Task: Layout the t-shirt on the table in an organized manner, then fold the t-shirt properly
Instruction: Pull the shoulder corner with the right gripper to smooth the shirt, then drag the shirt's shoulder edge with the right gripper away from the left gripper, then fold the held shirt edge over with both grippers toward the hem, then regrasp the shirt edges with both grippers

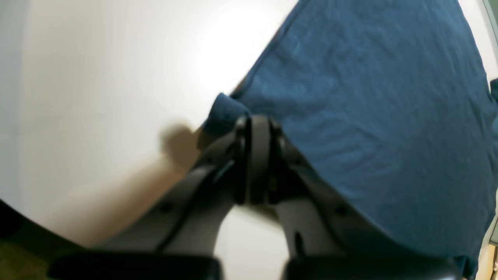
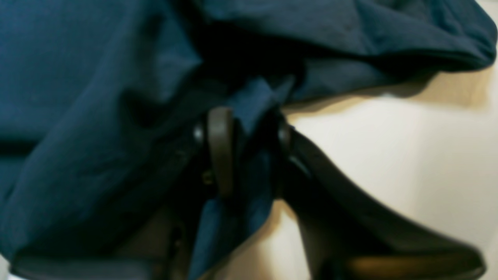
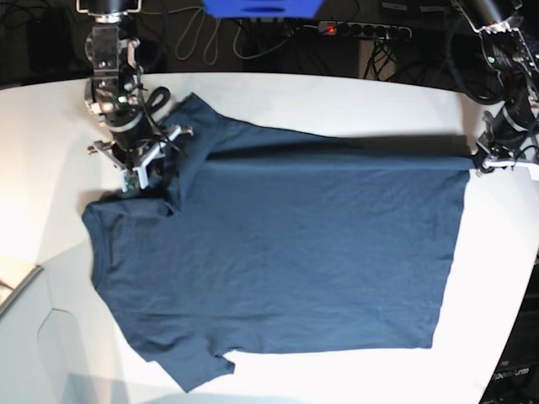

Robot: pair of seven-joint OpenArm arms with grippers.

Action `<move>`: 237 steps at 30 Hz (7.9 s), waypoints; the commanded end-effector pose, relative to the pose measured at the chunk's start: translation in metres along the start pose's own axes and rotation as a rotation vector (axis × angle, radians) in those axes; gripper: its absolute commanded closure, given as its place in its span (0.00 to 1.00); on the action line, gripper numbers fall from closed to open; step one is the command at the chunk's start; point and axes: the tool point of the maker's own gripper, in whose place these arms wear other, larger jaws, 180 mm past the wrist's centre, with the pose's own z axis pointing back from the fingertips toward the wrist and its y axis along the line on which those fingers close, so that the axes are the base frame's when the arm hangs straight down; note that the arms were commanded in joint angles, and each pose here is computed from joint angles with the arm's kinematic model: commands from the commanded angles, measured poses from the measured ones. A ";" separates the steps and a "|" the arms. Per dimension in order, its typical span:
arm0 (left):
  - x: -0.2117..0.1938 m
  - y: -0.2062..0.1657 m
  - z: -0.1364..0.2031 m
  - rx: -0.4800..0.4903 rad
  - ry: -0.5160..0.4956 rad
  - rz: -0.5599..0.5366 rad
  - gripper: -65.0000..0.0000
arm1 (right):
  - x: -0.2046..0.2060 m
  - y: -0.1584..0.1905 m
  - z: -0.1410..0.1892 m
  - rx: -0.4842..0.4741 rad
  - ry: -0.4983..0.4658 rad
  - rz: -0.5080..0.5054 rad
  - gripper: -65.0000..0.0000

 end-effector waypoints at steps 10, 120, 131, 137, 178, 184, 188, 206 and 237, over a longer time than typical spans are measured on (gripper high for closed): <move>0.017 -0.006 0.003 -0.021 -0.044 -0.017 1.00 | 0.008 -0.005 0.034 -0.021 -0.051 0.047 0.83; 0.039 -0.058 0.022 -0.116 -0.152 -0.077 1.00 | 0.088 -0.044 0.120 -0.156 -0.570 -0.215 1.00; 0.081 -0.087 0.014 -0.171 -0.215 -0.106 1.00 | 0.117 -0.061 0.074 -0.141 -0.556 -0.215 1.00; 0.067 -0.101 -0.011 -0.193 -0.126 -0.155 1.00 | 0.129 -0.064 0.054 -0.131 -0.544 -0.237 1.00; 0.076 -0.114 -0.081 -0.136 -0.103 -0.248 0.86 | 0.130 -0.041 -0.019 0.027 -0.370 -0.108 0.90; 0.080 -0.113 -0.079 -0.139 -0.113 -0.240 0.49 | 0.132 -0.041 -0.014 0.026 -0.365 -0.094 0.65; 0.064 -0.097 -0.078 -0.114 -0.084 -0.242 0.36 | 0.138 -0.052 0.006 -0.010 -0.412 -0.093 0.53; 0.023 -0.047 -0.071 -0.038 -0.034 -0.245 0.34 | 0.059 -0.046 0.043 -0.021 -0.280 -0.088 0.45; 0.011 -0.020 -0.076 0.018 -0.001 -0.181 1.00 | 0.014 -0.114 0.051 -0.188 -0.188 -0.157 0.44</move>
